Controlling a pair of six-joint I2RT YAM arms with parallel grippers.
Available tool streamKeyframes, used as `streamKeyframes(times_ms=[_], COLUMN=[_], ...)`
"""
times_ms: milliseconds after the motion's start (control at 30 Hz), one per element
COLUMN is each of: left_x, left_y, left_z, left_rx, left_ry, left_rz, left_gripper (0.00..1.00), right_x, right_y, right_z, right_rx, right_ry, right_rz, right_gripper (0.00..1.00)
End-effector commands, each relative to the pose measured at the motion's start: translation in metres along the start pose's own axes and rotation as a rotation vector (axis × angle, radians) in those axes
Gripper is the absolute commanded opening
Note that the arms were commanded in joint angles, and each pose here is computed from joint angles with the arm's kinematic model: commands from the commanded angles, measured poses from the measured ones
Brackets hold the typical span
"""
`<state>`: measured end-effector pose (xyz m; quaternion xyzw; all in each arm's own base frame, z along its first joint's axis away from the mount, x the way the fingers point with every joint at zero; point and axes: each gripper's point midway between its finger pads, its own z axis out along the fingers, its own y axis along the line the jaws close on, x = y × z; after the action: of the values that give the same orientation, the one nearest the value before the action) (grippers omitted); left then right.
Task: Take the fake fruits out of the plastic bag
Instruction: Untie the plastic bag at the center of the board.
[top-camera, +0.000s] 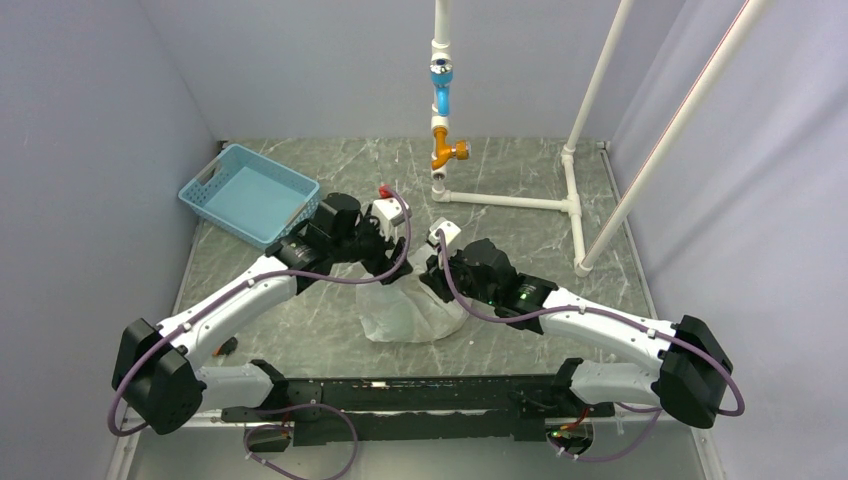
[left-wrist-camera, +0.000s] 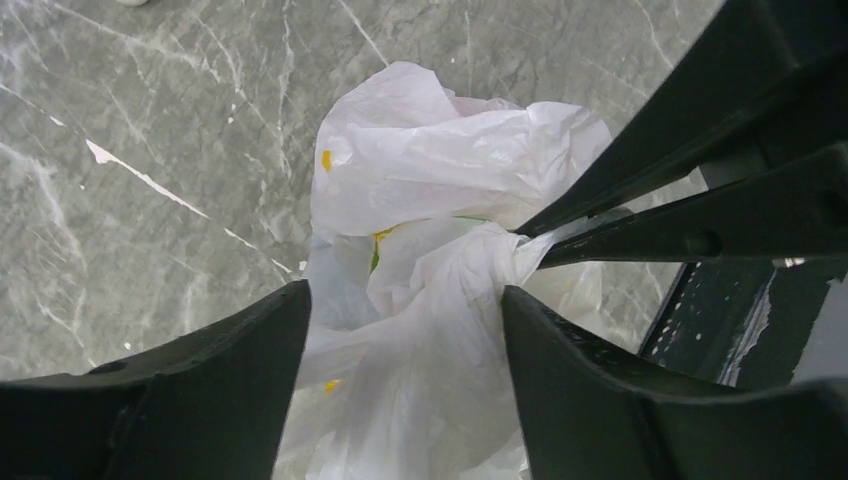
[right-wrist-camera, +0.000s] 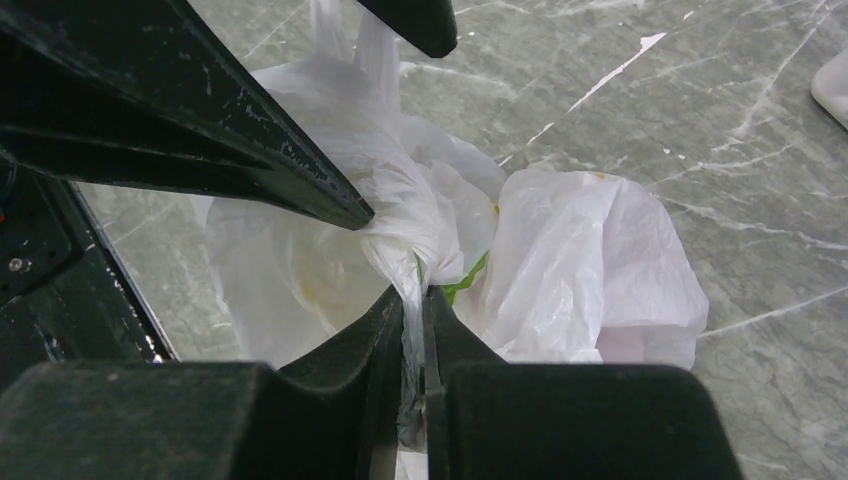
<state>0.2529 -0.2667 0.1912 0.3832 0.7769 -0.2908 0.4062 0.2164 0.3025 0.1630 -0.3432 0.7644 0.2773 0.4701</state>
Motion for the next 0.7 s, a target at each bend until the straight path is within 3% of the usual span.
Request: streamKeyframes(times_ms=[0,133,167,233,267,433,533,567,600,633,667], left_x=[-0.022,-0.028,-0.030,-0.032,-0.032,-0.032,-0.031,-0.029,-0.026,-0.023,-0.021], left_y=[-0.006,-0.002,-0.002,0.000,0.000,0.002,-0.003,-0.007,-0.010,-0.014,-0.018], left_z=[-0.003,-0.013,-0.016,-0.021,-0.021,-0.023,-0.021,-0.018,-0.014,-0.009,-0.004], left_rx=[0.023,-0.027,-0.035,-0.052,-0.058,-0.070,-0.040,-0.009,0.018,0.043,0.068], left_ry=[-0.048,-0.088,-0.101,-0.118,-0.122,-0.120,-0.119,-0.113,-0.098,-0.078,-0.055], left_rz=[0.045,0.060,0.067,0.073,0.073,0.073,0.070,0.068,0.064,0.056,0.051], left_gripper=[0.67,0.46,0.36,0.04,0.00,0.00,0.02,0.14,0.36,0.48,0.53], right_x=[-0.027,-0.020,-0.017,-0.011,-0.007,0.007,0.006,0.004,0.002,0.000,-0.004], right_y=[0.003,-0.012,-0.015,-0.021,-0.027,-0.038,-0.029,-0.026,-0.026,-0.025,-0.024], right_z=[-0.002,-0.006,-0.009,-0.014,-0.016,-0.023,-0.019,-0.017,-0.015,-0.013,-0.011], right_rx=[-0.004,0.087,0.105,0.140,0.172,0.236,0.177,0.165,0.160,0.156,0.151], right_ry=[-0.081,-0.062,-0.058,-0.054,-0.051,-0.042,-0.044,-0.044,-0.042,-0.040,-0.042], right_rz=[0.009,0.033,0.038,0.045,0.052,0.079,0.060,0.058,0.057,0.054,0.052], right_gripper=[0.14,0.25,0.32,0.36,0.36,0.29,0.45,0.47,0.48,0.48,0.48])
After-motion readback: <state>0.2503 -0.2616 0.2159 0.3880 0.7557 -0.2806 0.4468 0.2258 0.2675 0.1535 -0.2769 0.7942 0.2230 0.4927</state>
